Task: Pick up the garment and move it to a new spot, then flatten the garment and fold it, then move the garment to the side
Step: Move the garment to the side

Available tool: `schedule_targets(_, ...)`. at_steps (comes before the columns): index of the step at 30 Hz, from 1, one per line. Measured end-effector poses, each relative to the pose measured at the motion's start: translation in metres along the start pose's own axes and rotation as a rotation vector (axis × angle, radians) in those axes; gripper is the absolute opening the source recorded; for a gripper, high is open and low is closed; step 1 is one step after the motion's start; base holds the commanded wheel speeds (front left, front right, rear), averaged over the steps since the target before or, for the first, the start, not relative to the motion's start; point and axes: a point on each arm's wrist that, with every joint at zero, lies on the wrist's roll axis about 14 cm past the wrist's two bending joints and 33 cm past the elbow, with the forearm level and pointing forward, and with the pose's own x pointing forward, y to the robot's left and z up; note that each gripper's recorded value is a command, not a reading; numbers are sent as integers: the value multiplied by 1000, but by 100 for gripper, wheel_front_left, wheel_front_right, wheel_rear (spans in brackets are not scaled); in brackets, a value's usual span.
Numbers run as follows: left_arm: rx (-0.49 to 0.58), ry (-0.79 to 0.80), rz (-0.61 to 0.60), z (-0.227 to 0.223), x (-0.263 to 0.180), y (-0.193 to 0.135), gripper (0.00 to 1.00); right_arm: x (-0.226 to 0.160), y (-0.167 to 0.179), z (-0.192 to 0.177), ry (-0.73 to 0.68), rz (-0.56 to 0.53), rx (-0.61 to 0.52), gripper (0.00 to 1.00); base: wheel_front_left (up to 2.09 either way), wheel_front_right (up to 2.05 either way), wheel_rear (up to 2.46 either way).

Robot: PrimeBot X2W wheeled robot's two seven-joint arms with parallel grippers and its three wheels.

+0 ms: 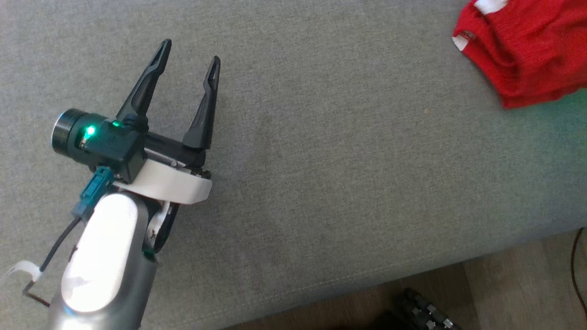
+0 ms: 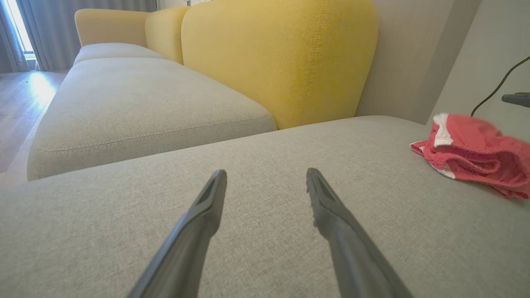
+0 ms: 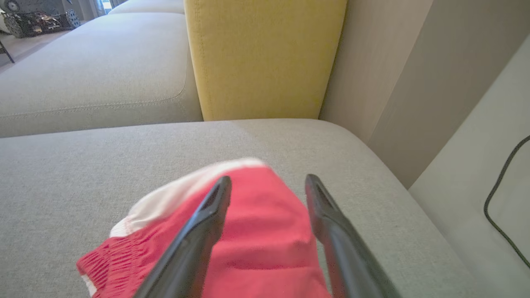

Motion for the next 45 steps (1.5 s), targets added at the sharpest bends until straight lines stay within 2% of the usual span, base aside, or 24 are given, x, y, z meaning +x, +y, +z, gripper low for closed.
schedule_targets(5,10,-16,-1,10,-1,-3,100,-14,-5,14,-57,-19,15,100,0,0,0)
schedule_targets(12,14,-13,23,20,-11,-6,100,-46,13,28,-166,-9,79,100,0,0,0)
schedule_targets(18,12,-9,90,30,-33,2,100,-73,47,28,-224,19,154,100,0,0,0)
schedule_targets(22,24,-9,149,36,-48,15,100,-80,81,24,-232,69,185,100,0,0,0)
schedule_targets(31,29,3,292,45,-90,40,100,-88,147,37,-275,213,170,100,0,0,0)
schedule_targets(37,35,13,370,49,-119,52,100,-100,165,34,-275,250,154,100,0,0,0)
schedule_targets(45,54,21,423,55,-156,51,100,-122,183,33,-288,297,110,100,0,0,0)
